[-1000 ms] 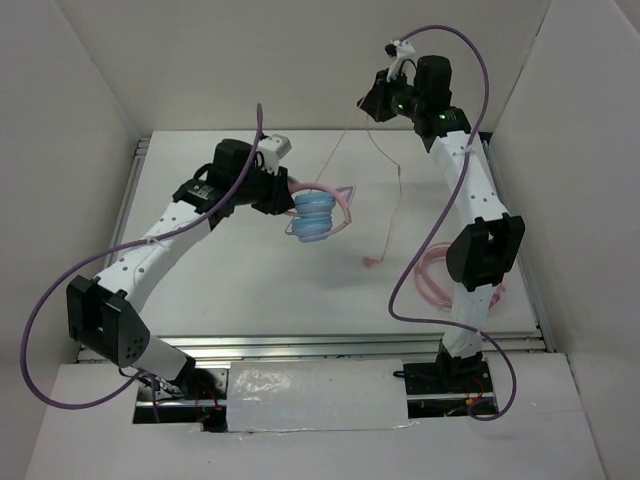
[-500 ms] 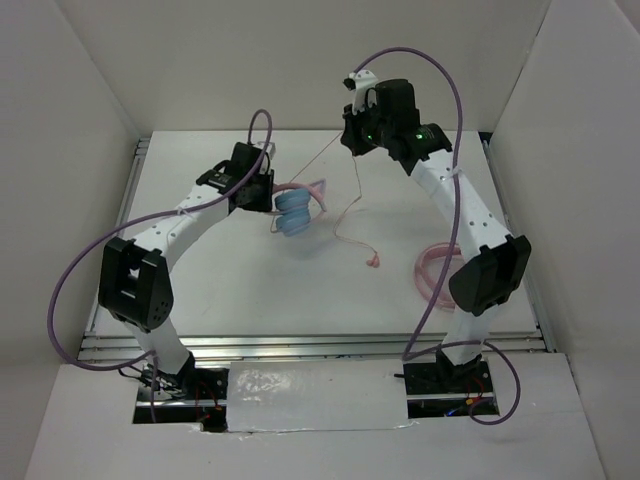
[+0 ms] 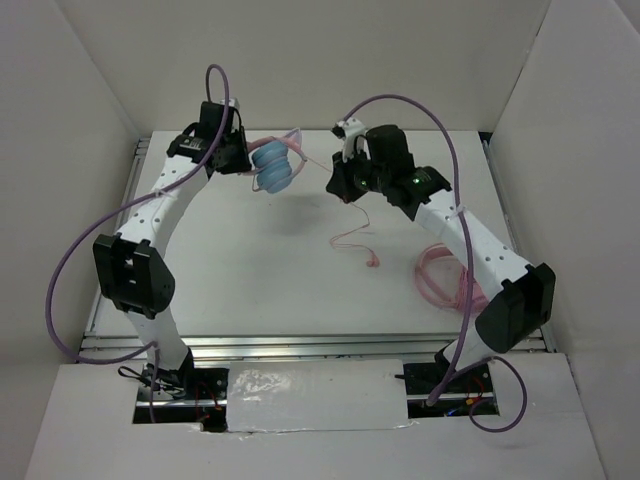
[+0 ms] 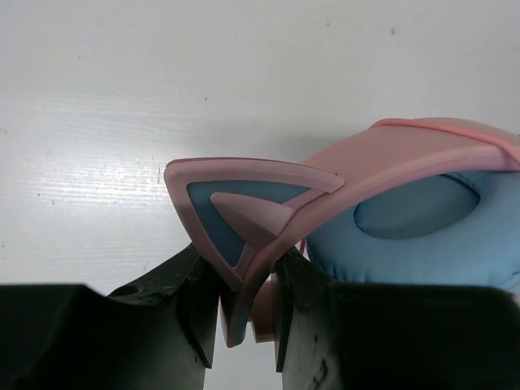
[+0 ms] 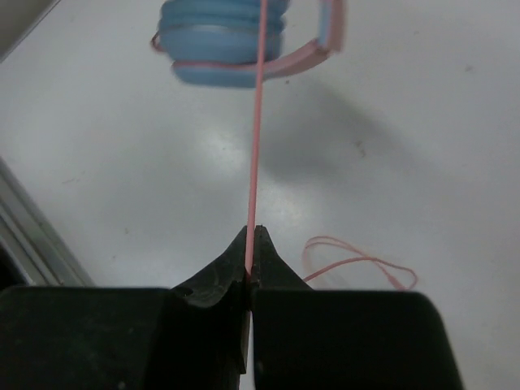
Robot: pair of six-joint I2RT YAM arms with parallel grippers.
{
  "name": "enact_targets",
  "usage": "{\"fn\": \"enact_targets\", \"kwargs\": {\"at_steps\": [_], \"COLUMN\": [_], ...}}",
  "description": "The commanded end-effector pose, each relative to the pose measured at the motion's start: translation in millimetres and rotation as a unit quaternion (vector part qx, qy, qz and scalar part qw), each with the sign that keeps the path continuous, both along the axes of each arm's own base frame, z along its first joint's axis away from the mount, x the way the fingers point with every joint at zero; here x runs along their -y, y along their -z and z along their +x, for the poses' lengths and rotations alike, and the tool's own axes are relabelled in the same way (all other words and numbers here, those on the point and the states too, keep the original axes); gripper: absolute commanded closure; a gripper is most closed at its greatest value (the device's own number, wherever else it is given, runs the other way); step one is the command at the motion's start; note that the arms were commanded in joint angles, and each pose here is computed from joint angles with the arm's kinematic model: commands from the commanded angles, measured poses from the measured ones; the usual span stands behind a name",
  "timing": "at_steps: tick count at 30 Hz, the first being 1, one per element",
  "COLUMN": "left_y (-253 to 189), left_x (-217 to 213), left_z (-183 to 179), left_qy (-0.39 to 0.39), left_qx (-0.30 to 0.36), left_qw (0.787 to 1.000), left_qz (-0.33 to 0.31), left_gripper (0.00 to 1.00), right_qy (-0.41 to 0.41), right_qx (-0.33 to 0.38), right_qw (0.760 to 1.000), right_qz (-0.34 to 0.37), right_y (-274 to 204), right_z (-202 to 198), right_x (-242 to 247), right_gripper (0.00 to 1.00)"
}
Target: Wrap the headphones
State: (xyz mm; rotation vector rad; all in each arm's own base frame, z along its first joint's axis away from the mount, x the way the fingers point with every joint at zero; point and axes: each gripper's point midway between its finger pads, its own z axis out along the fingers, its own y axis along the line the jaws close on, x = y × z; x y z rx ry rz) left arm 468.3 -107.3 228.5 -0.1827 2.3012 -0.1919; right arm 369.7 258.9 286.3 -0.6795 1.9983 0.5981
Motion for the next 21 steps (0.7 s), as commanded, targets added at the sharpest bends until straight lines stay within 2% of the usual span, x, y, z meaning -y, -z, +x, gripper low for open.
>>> {"fn": "enact_targets", "kwargs": {"at_steps": [1,4,6,11,13,17,21], "left_y": [-24.3,-51.2,-58.6,-111.4,-131.5,-154.2,-174.7], "left_x": [-43.1,-27.7,-19.5,-10.6,1.0,19.9,29.5], "left_z": [20.6,20.3,16.7,-0.4,-9.9,-26.1,-40.8], "left_qy": [-0.100,-0.070,-0.051,-0.008,0.029,0.080,0.114], "left_qx": [0.023,0.059,0.071,0.119,0.138,0.155,0.172], "left_qw": [0.995,0.996,0.995,0.991,0.986,0.977,0.969], "left_qz": [0.018,-0.017,-0.040,-0.062,-0.084,-0.119,-0.133], "left_gripper": [1.00,1.00,1.00,1.00,1.00,1.00,1.00], "right_qy": [-0.056,-0.114,-0.132,-0.138,-0.156,-0.199,-0.197], "right_qx": [0.035,0.021,0.023,0.008,0.004,0.039,0.065], "right_qw": [0.994,0.987,0.983,0.981,0.976,0.963,0.955], "right_qz": [0.083,0.113,0.127,0.135,0.150,0.180,0.211], "right_y": [-36.8,-7.7,0.7,35.6,42.7,45.4,40.3], "right_z": [-32.9,-50.3,-47.8,-25.9,-25.5,-19.1,-8.8], "right_x": [-24.4,-45.3,-55.8,-68.0,-74.5,-93.2,-101.8], "right_gripper": [1.00,1.00,1.00,0.94,0.87,0.75,0.60]}}
